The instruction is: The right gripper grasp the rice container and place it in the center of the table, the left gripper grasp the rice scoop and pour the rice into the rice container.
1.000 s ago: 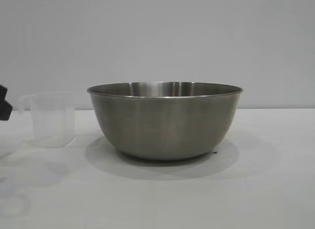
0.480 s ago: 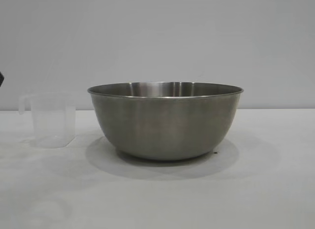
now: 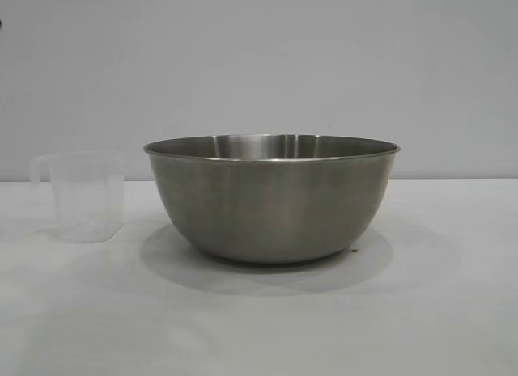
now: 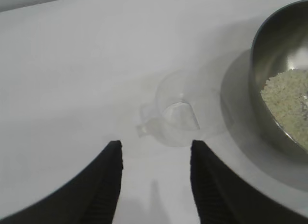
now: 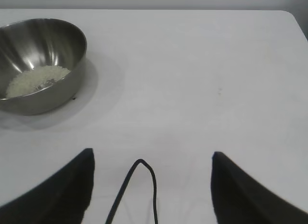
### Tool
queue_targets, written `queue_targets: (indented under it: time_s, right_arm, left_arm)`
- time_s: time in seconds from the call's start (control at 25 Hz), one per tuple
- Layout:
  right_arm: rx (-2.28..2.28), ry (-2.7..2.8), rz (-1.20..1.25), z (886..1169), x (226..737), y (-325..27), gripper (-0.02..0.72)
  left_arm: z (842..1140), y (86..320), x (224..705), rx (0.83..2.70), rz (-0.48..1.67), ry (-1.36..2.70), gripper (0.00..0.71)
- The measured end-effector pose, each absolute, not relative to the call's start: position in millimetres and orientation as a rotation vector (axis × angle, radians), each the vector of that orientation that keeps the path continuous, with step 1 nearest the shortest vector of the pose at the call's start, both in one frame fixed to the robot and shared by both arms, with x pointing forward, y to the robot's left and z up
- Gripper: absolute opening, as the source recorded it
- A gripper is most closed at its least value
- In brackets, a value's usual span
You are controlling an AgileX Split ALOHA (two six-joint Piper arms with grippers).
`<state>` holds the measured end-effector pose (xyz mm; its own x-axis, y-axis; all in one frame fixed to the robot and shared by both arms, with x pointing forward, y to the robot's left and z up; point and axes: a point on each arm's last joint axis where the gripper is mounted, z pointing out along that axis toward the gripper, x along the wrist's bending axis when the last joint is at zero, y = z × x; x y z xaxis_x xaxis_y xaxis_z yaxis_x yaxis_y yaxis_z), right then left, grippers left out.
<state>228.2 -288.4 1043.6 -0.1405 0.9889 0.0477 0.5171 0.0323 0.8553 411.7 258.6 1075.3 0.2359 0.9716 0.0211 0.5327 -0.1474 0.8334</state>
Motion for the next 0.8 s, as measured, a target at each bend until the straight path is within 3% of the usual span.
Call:
queue_targets:
  time_s: [0.36, 0.72, 0.8]
  right_arm:
    - [1.533, 1.719, 1.018, 1043.6, 228.2, -288.4, 0.438]
    - [1.533, 1.719, 1.018, 1043.6, 228.2, -288.4, 0.438]
    - [1.533, 1.719, 1.018, 1043.6, 228.2, -288.4, 0.438]
  left_arm:
    - [1100.6, 279.5, 337.5, 1.733, 0.812, 1.371, 0.283]
    - [1096.5, 296.4, 272.4, 1.782, 0.828, 1.344, 0.283]
    - [1092.6, 299.2, 258.8, 1.798, 0.813, 1.344, 0.382]
